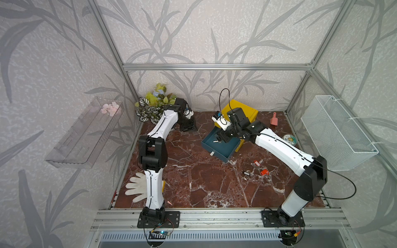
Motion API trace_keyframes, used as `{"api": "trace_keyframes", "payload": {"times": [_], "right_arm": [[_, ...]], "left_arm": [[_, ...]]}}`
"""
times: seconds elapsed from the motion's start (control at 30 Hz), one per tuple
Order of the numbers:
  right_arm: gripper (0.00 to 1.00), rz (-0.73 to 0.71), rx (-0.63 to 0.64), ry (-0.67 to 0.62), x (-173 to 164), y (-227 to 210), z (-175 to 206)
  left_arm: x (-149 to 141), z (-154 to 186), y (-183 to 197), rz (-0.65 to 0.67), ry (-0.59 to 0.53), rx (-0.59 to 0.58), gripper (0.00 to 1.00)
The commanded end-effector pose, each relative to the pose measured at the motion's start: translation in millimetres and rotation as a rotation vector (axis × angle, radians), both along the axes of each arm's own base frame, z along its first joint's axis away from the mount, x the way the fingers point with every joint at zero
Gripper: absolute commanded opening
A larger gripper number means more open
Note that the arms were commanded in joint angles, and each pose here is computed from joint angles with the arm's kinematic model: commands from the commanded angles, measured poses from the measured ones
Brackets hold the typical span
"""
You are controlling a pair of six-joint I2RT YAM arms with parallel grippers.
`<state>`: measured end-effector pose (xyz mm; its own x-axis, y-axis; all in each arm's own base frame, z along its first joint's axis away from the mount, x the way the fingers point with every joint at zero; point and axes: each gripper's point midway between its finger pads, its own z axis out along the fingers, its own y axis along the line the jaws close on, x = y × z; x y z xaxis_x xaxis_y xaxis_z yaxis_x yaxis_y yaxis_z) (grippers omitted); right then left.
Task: Take the keys out of the drawer
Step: Place the key at the center of the board.
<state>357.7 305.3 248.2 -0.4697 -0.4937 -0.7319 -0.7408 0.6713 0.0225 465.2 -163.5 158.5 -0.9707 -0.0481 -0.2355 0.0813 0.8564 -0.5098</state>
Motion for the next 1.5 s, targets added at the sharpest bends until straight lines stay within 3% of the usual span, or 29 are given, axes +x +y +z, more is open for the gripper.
{"api": "trace_keyframes", "payload": {"times": [0.0, 0.2, 0.47, 0.7, 0.97, 1.1, 1.23, 1.37, 1.47], "right_arm": [[0.00, -0.065, 0.065, 0.032, -26.8, -18.4, 26.0], [0.00, -0.218, -0.014, 0.199, -88.4, -58.1, 18.3], [0.00, -0.497, 0.018, 0.415, -134.4, -98.1, -32.5], [0.00, -0.650, -0.055, 0.547, -150.6, -116.3, -102.2], [0.00, -0.710, -0.039, 0.558, -142.2, -120.8, -132.5], [0.06, -0.682, -0.010, 0.511, -133.0, -116.9, -109.0], [0.12, -0.552, 0.101, 0.354, -105.5, -96.0, -43.6], [0.24, -0.434, 0.138, 0.234, -71.3, -68.2, 10.5], [0.29, -0.369, 0.097, 0.224, -46.6, -42.1, 14.3]], "left_arm": [[6.2, 41.4, 1.6, -0.007, -0.137, 0.019, 0.20], [5.0, 85.8, -8.3, -0.060, -0.339, 0.067, 0.20], [-3.4, 106.1, -32.5, -0.113, -0.432, 0.104, 0.20], [-7.9, 117.0, -41.6, -0.133, -0.468, 0.091, 0.20], [-15.6, 113.8, -43.1, -0.150, -0.468, 0.107, 0.20], [-15.5, 116.9, -44.9, -0.163, -0.490, 0.112, 0.20], [-10.2, 110.5, -49.5, -0.155, -0.497, 0.100, 0.20], [20.5, 99.1, -33.4, 0.038, -0.436, 0.020, 0.21], [63.3, 91.8, -27.8, 0.183, -0.417, -0.121, 0.21]]}}
